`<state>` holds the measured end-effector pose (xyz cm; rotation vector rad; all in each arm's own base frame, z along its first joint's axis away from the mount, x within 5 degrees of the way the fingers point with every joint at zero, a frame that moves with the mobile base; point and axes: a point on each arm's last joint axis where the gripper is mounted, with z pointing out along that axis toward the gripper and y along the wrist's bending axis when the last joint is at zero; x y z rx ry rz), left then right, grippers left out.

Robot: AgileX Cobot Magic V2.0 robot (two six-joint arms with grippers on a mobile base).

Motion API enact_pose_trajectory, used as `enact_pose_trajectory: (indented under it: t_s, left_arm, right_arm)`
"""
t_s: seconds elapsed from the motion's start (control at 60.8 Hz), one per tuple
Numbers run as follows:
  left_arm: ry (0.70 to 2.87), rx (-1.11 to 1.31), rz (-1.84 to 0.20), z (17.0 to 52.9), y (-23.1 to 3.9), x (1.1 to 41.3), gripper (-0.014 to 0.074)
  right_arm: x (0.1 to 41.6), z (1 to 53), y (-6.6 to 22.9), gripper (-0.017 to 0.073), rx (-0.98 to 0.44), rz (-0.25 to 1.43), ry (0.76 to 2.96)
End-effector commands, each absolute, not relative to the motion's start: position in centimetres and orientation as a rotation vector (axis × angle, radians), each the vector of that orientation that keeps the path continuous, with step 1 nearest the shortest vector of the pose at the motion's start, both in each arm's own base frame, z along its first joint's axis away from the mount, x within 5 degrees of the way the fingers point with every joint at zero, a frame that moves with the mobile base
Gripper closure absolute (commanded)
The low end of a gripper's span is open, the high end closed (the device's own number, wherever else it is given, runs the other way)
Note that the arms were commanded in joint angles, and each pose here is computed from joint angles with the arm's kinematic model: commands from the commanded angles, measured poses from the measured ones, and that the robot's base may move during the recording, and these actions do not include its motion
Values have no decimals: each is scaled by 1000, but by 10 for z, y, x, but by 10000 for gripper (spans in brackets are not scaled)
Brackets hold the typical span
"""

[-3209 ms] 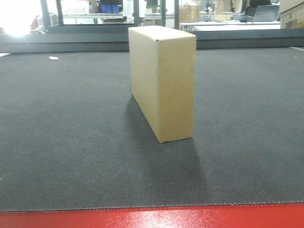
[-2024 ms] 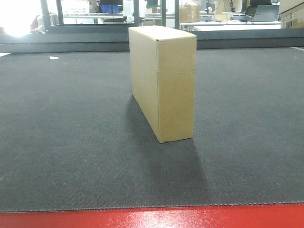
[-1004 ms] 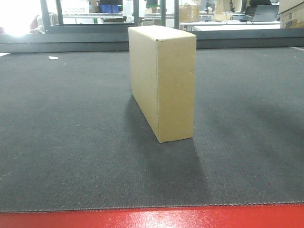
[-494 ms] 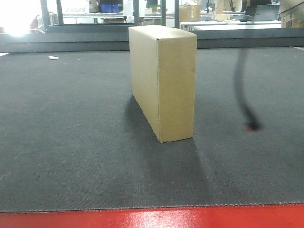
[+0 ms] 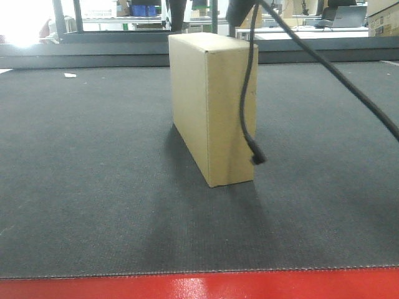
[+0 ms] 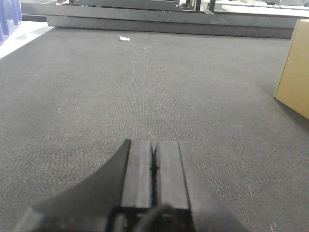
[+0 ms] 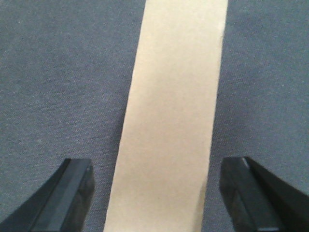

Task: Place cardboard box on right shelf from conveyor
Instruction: 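Close the right gripper on the box top edge and lift it, then raise the held box with the right gripper clear of the conveyor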

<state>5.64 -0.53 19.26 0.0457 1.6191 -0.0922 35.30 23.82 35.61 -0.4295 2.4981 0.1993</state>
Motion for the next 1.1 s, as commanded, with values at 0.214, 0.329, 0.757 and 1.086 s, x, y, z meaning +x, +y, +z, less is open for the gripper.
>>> enact_pose_trajectory:
  t_s: [0.214,0.329,0.757,1.086]
  left_arm:
    - [1528,35,-96,198,-5,56,710]
    - [1528,35,-96,198,-5,56,709]
    - [1528,35,-96,198,-5,56,710]
    - [1528,35,-96,198,-5,56,709]
  right_arm:
    - [363,364,237,-66,-408,205,2415]
    - [368,355,238,-62,-410,189,2436]
    - [363,377,224,342,-376,193,2392]
    - [330,412,163,342,-297,47,2363]
